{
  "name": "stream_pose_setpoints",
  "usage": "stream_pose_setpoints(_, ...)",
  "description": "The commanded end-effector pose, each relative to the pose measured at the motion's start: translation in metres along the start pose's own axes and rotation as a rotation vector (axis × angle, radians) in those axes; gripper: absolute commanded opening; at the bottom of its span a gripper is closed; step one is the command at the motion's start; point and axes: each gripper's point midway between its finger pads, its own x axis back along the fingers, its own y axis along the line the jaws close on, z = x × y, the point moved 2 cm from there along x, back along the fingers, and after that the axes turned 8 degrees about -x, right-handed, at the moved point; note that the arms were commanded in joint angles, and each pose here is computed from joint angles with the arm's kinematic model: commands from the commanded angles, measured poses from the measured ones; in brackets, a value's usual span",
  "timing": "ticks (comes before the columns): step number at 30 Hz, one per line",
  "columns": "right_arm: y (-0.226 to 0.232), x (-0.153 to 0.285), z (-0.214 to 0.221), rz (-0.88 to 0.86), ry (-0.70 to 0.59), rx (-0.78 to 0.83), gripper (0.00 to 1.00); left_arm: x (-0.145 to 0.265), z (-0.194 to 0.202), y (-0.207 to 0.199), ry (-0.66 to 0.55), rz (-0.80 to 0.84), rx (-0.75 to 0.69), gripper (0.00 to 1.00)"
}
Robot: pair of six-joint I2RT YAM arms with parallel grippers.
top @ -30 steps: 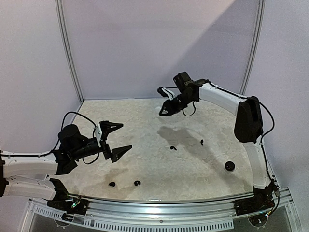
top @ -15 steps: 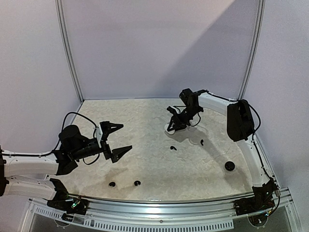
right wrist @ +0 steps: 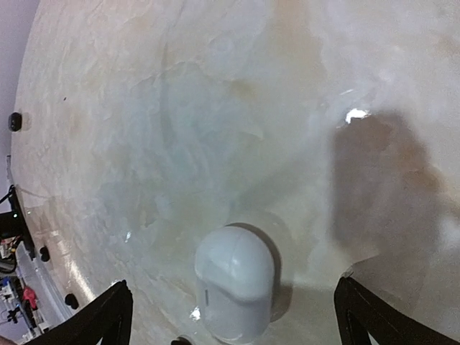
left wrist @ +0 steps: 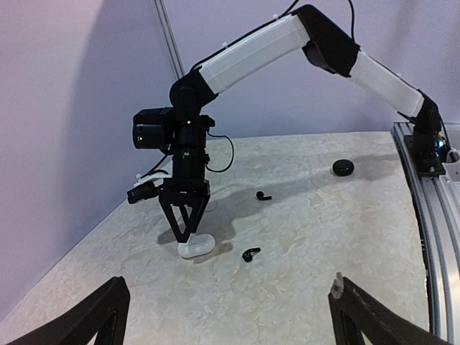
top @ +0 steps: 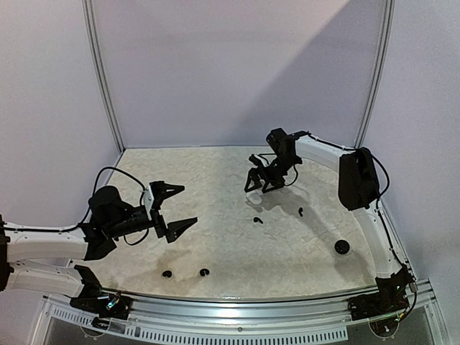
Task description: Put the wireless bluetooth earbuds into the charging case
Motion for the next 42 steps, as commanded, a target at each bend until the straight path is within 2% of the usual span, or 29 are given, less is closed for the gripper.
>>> stream_pose_setpoints(1, 0.009, 0.046, -0.026, 0.110, -0.153, 0.091, 0.99, 0.000, 0.000, -0.002, -0.001, 0.000, 0.000, 0.99)
stream_pose_setpoints(4, 0.023, 0.084, -0.041, 0.165, -0.288, 0.157, 0.99, 0.000, 0.005, 0.002, 0.032, -0.022, 0.008, 0.99)
stream_pose_setpoints(7, 0.035, 0.127, -0.048, 0.231, -0.468, 0.228, 0.99, -0.002, 0.020, 0.008, 0.142, -0.048, -0.013, 0.99)
stream_pose_setpoints(10, 0.042, 0.163, -0.046, 0.290, -0.666, 0.325, 0.99, -0.001, 0.046, 0.009, 0.351, 0.014, -0.113, 0.99)
stream_pose_setpoints(13, 0.054, 0.209, -0.035, 0.367, -0.851, 0.433, 0.99, 0.019, 0.081, 0.001, 0.630, 0.217, -0.242, 0.99)
stream_pose_setpoints(14, 0.059, 0.223, -0.030, 0.395, -0.896, 0.467, 0.99, 0.039, 0.097, -0.003, 0.767, 0.309, -0.253, 0.99)
stream_pose_setpoints(17, 0.058, 0.232, -0.019, 0.457, -0.911, 0.545, 0.99, 0.080, 0.111, 0.012, 1.033, 0.489, -0.267, 0.99)
stream_pose_setpoints(20, 0.060, 0.233, -0.016, 0.453, -0.912, 0.574, 0.99, 0.127, 0.115, 0.031, 1.275, 0.657, -0.190, 0.99)
stream_pose_setpoints(24, 0.072, 0.225, -0.015, 0.353, -0.921, 0.604, 0.99, 0.195, 0.111, 0.063, 1.538, 0.768, 0.004, 0.99)
stream_pose_setpoints(26, 0.077, 0.222, -0.017, 0.317, -0.928, 0.615, 0.99, 0.225, 0.122, 0.082, 1.654, 0.729, 0.159, 0.99)
stream_pose_setpoints(29, 0.081, 0.217, -0.020, 0.272, -0.930, 0.625, 0.99, 0.258, 0.142, 0.108, 1.728, 0.579, 0.346, 0.99)
stream_pose_setpoints(31, 0.083, 0.213, -0.022, 0.250, -0.923, 0.633, 0.99, 0.271, 0.158, 0.118, 1.746, 0.504, 0.364, 0.99)
stream_pose_setpoints(34, 0.083, 0.206, -0.023, 0.223, -0.906, 0.621, 0.99, 0.277, 0.179, 0.123, 1.749, 0.453, 0.308, 0.99)
stream_pose_setpoints(39, 0.084, 0.200, -0.016, 0.189, -0.875, 0.616, 0.99, 0.271, 0.206, 0.114, 1.680, 0.445, 0.242, 0.99)
stream_pose_setpoints(42, 0.083, 0.200, -0.013, 0.188, -0.869, 0.606, 0.99, 0.268, 0.221, 0.110, 1.654, 0.435, 0.198, 0.94)
